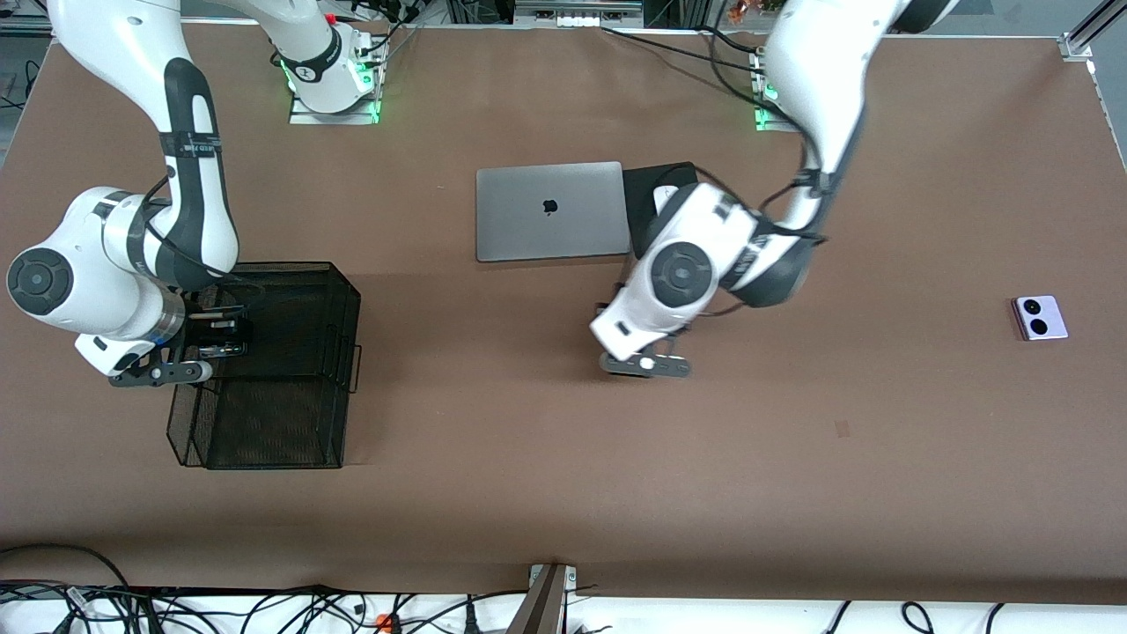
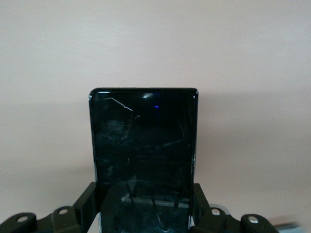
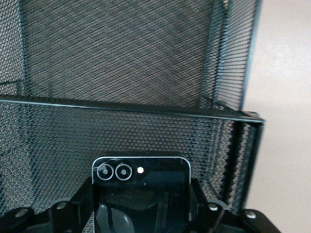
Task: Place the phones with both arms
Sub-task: 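Drop the flip phone into the basket while the left gripper carries the tall phone, then set the tall phone down with the left gripper while the right gripper withdraws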
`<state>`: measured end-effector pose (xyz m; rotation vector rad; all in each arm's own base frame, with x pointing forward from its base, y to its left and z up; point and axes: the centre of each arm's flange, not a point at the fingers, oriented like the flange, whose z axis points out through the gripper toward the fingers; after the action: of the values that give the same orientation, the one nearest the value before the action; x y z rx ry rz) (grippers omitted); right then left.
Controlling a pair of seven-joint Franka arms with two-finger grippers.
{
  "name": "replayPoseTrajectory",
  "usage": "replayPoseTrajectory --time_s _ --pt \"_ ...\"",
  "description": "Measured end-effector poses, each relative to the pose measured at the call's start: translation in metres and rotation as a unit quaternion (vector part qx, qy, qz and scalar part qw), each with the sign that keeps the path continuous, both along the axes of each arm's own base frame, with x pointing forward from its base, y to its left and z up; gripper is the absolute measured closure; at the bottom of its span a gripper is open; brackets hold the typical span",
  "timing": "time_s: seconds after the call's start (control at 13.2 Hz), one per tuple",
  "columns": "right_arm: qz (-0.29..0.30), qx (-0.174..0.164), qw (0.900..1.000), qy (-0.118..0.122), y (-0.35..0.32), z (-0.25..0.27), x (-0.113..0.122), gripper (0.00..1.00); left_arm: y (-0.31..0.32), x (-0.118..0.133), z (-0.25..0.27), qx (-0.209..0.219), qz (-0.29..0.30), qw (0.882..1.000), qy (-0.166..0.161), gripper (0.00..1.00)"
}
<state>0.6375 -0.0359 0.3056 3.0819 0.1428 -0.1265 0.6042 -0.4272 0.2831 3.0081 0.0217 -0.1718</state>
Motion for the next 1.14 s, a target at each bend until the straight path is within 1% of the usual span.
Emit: replayPoseTrajectory --time_s 0.08,0.15,0.23,0.38,0.53,0.76,1.14 --pt "-0.003 0.000 1.000 0.000 -0.003 0.000 0.000 0.19 -0.019 -0.007 -0.012 -0.011 0.022 1.000 -0.011 0.21" --pt "-0.005 -0.001 1.000 -0.002 -0.006 0.002 0.001 0.09 -0.035 -0.014 -0.024 -0.019 0.035 0.999 -0.022 0.21" --pt "-0.006 -0.002 1.000 -0.006 -0.008 0.006 0.002 0.01 -0.050 -0.021 -0.038 -0.026 0.038 0.998 -0.031 0.21" --pt "-0.005 0.000 1.000 -0.010 -0.007 0.019 0.007 0.00 -0.076 -0.041 -0.065 -0.030 0.030 0.998 -0.037 0.21" --pt "-0.010 0.006 1.000 0.000 -0.002 0.039 0.013 0.00 -0.094 -0.059 -0.081 -0.028 0.020 0.999 -0.035 0.21" --pt "-0.017 0.015 1.000 0.017 0.005 0.072 0.019 0.00 -0.098 -0.065 -0.096 -0.024 0.016 0.999 -0.030 0.21" --pt "-0.029 0.032 0.999 0.029 0.010 0.128 0.015 0.00 -0.101 -0.067 -0.105 -0.030 0.017 0.999 -0.038 0.21"
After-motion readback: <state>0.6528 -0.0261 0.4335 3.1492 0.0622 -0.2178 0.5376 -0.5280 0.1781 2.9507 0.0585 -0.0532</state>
